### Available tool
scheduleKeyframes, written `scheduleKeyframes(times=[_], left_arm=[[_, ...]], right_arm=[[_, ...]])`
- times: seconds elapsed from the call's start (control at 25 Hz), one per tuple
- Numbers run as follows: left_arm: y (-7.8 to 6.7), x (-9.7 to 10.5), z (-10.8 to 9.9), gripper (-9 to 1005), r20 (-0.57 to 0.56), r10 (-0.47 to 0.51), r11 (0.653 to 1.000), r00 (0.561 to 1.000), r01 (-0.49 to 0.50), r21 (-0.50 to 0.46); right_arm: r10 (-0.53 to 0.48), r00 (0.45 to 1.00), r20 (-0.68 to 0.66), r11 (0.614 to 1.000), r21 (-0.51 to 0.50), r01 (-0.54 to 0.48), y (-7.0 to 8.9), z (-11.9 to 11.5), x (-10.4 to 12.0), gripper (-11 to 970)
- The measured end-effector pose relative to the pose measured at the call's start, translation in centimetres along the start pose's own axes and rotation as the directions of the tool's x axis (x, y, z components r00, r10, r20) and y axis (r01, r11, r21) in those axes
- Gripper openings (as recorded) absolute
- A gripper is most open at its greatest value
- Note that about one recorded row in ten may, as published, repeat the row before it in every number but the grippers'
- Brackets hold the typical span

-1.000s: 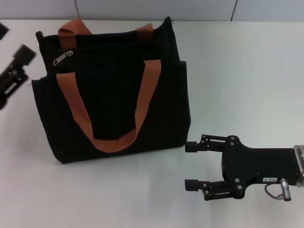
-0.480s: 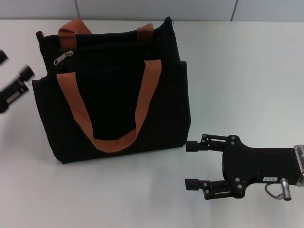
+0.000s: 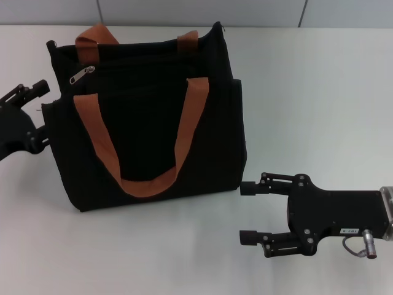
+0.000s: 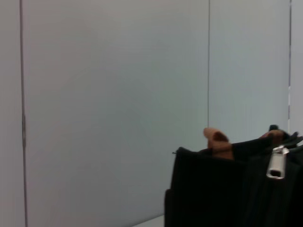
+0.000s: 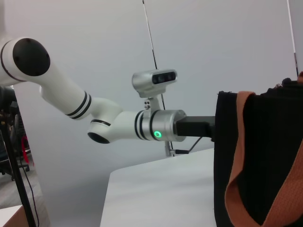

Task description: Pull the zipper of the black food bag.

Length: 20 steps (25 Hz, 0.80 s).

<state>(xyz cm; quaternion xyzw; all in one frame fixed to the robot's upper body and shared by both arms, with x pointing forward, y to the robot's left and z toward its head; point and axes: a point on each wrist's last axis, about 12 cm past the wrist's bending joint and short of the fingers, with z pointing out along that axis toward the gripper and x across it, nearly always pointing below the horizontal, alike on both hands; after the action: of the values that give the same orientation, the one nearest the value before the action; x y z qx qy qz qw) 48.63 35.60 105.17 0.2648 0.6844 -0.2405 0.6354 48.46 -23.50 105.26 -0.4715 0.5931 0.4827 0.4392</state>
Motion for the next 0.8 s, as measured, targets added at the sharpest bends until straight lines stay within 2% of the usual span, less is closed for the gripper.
scheduleKeyframes(times=[0.16,0.36,0.56,0.68,0.8], left_arm=[[0.3,-0.2,1.0,761,-0.003,0.018,1.000,1.000,-0.018,-0.004],[0.1,-0.9,1.7,758,0.043,0.058,0.998,0.997,-0.058,-0.010],[-0.1,-1.1,1.4,755,0.066,0.107,0.994,0.992,-0.106,-0.010],[0.2,-1.1,0.9,753,0.084,0.113,0.993,0.990,-0.109,-0.053],[0.2,-1.1,0.8,630,0.090,0.111,0.992,0.990,-0.106,-0.065]], right_arm=[[0.000,1.000,-0.001,1.000,-0.001,0.000,-0.1,0.0,-0.1,799],[0.001,1.000,-0.001,1.000,-0.002,-0.001,-0.1,0.1,-0.1,800],[0.003,1.000,0.002,1.000,0.001,-0.003,-0.1,0.0,-0.1,800],[0.004,1.000,0.005,1.000,0.004,-0.004,-0.2,0.0,-0.1,799],[0.004,1.000,0.005,1.000,0.004,-0.004,-0.2,0.0,-0.2,799]])
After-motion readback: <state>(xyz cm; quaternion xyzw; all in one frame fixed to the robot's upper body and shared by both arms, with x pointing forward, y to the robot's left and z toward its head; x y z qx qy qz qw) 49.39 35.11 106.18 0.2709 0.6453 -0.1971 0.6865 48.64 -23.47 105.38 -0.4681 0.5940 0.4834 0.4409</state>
